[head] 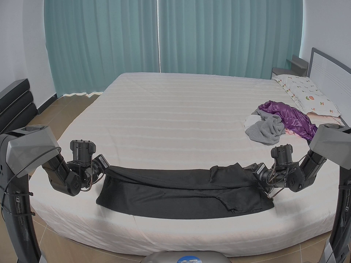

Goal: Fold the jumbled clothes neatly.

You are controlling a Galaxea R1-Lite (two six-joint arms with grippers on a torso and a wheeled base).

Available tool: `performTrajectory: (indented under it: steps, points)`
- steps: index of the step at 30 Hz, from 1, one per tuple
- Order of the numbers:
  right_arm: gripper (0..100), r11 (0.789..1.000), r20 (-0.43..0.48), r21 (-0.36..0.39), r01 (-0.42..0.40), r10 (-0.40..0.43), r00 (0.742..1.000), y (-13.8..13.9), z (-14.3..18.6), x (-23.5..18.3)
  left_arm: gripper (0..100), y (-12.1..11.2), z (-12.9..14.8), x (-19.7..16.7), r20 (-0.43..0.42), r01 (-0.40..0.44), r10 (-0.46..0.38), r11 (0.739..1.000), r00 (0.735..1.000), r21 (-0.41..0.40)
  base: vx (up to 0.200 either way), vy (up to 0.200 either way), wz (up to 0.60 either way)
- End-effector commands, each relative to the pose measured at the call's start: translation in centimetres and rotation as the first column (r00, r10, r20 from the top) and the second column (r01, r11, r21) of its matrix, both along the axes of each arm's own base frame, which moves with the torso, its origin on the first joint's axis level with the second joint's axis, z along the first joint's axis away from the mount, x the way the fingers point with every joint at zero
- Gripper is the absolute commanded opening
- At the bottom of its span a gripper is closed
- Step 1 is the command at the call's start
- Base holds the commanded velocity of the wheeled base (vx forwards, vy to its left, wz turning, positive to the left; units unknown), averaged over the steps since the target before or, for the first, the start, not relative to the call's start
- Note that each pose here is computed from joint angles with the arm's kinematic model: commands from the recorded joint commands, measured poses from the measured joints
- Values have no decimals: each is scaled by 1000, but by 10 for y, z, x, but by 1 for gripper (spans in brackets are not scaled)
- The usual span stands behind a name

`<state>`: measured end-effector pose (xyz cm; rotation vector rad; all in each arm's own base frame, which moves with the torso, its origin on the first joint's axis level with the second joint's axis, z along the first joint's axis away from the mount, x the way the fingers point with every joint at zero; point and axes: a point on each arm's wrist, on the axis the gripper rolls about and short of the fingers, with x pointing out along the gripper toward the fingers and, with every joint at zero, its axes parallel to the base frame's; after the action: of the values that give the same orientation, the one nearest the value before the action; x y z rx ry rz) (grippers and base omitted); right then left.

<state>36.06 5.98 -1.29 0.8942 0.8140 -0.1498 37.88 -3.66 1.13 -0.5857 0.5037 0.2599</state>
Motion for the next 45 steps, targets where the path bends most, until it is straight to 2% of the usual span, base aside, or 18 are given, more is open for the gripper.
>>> performTrajectory:
  steps: [1, 2, 3, 9, 23, 24, 38, 39, 45]
  points:
    - [100, 1000, -7, -8, 5, -5, 1000, 2, -7, 10, 0, 0, 0, 0, 1, -2, 2, 1000, 1000, -1, 0, 0, 0]
    - [100, 1000, -6, -12, 5, -5, 1000, 2, -7, 11, 0, 0, -1, 0, 0, -2, 2, 1000, 1000, 0, 0, 0, 0]
    - [0, 1000, -9, -21, 3, -3, 1000, 2, -8, 13, 0, 1, -1, 1, 0, -4, 4, 1000, 1000, 0, 0, 0, 0]
    - [0, 998, -16, -68, 3, -4, 1000, 1, -8, 11, 0, 2, -1, 2, 1, -7, 7, 1000, 1000, -1, 0, 0, 0]
    - [0, 995, -40, -96, -13, 9, 999, -4, -3, -3, 0, 3, -1, 2, 3, -8, 8, 1000, 1000, -1, 0, 0, 0]
    - [100, 995, -39, -98, -17, 13, 999, -4, -3, -3, 0, 3, -1, 2, 3, -8, 8, 1000, 1000, -1, 0, 0, 0]
    - [100, 996, 19, -91, -7, 9, 1000, -4, 4, 14, 0, 3, 0, 2, 6, -8, 8, 1000, 1000, -1, 0, 0, 0]
    - [0, 995, 20, -97, -12, 14, 1000, -4, 2, 16, 0, 3, 0, 3, 7, -8, 8, 1000, 1000, -1, 0, 0, 0]
    - [0, 992, 13, -121, -33, 34, 999, -4, -5, 18, 0, 3, 1, 3, 31, -7, 7, 1000, 999, -3, 0, 0, 0]
